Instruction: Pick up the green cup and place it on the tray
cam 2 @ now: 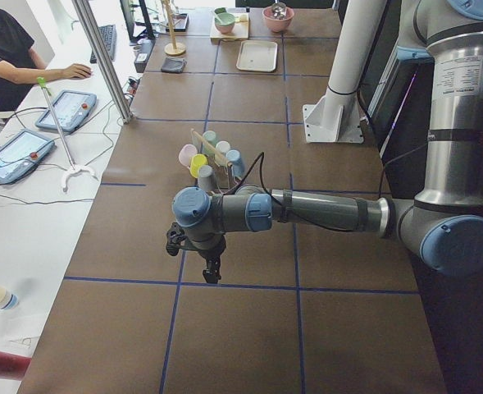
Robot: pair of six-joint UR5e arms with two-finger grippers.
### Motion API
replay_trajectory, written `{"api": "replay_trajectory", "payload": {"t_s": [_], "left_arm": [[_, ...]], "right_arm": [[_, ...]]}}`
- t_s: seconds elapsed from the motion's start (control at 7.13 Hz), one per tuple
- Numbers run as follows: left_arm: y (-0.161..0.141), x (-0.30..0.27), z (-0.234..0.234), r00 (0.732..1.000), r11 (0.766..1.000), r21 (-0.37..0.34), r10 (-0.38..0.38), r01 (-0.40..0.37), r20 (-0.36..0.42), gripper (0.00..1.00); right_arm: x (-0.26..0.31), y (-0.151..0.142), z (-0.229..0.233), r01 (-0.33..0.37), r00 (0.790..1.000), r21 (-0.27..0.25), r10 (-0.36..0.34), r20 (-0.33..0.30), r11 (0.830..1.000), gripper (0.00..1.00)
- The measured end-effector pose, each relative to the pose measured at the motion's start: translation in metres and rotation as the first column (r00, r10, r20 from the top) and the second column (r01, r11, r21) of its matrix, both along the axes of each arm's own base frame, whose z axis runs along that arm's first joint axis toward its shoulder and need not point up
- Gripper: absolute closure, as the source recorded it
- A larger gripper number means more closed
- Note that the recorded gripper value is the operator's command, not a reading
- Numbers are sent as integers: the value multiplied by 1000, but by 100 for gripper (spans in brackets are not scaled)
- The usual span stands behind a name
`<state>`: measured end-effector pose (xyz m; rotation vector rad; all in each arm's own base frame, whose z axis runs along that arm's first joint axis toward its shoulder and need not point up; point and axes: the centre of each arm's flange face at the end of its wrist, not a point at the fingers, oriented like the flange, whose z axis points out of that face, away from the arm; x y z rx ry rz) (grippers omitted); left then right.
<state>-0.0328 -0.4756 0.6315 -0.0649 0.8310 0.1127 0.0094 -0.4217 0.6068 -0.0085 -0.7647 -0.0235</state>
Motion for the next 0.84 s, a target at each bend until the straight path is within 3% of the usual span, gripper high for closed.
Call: {"api": "replay_trajectory", "payload": {"t_s": [0.7,0.84], "left_arm": [[-3,3,-7,1000,1000,22,-3,3,2,0],[-3,4,-8,1000,1000,21,-4,3,1,0]], "right_arm": [[-1,1,6,1,1000,-13,-1,6,1000,0],[-2,0,-1,3,1000,13,-3,17,1000,0]]}}
